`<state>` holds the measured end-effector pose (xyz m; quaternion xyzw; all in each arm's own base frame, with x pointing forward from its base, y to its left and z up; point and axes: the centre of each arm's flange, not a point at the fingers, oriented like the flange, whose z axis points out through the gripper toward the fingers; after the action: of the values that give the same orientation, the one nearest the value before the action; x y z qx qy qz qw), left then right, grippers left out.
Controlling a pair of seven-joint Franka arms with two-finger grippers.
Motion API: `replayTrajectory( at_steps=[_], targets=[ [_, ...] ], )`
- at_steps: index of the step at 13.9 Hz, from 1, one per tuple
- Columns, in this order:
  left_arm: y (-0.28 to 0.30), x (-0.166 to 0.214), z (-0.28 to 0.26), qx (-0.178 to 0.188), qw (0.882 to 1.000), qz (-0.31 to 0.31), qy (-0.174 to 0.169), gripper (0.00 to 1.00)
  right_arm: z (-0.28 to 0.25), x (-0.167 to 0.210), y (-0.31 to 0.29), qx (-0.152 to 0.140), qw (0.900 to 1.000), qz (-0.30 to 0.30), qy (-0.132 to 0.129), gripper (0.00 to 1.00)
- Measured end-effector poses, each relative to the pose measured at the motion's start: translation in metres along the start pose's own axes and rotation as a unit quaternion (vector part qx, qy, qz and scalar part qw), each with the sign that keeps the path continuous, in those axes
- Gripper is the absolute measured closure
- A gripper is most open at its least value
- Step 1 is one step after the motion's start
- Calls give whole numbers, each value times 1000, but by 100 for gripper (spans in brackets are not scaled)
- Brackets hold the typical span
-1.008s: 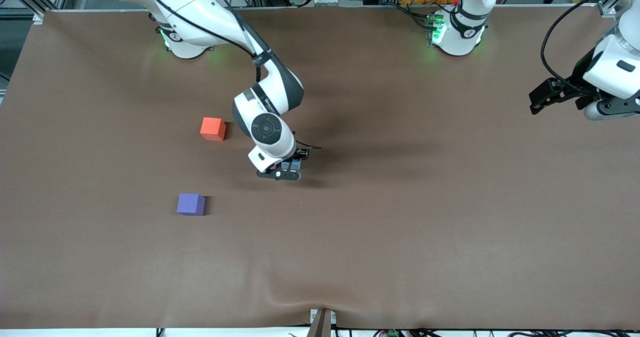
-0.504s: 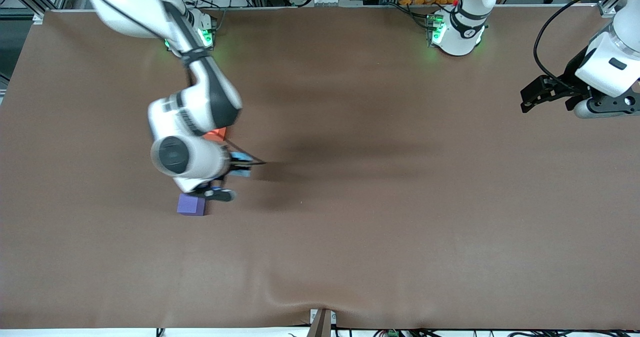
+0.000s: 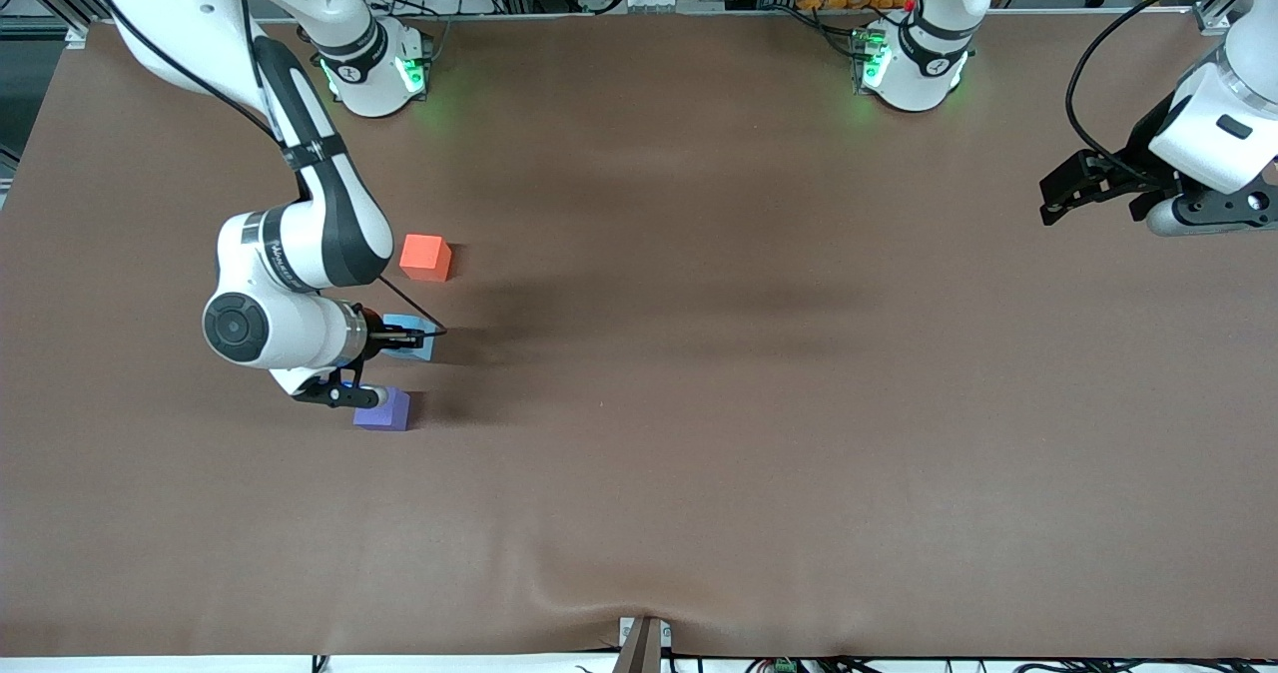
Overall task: Place blue block between orange and purple blocks
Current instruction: 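Carry the blue cube with the right gripper between the orange and purple cubes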
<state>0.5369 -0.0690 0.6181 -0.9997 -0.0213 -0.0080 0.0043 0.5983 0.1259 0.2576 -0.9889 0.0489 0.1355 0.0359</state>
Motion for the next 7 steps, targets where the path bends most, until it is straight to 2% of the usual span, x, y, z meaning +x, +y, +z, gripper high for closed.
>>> replayTrajectory(
  at_steps=[4, 7],
  targets=[
    [-2, 0, -1, 0, 1000, 2, 1, 0, 21, -3, 27, 2, 1000, 3, 2, 51],
    [-3, 1, -5, -1, 1000, 0, 5, 0, 35, -6, 28, 2, 1000, 3, 14, 51]
  ],
)
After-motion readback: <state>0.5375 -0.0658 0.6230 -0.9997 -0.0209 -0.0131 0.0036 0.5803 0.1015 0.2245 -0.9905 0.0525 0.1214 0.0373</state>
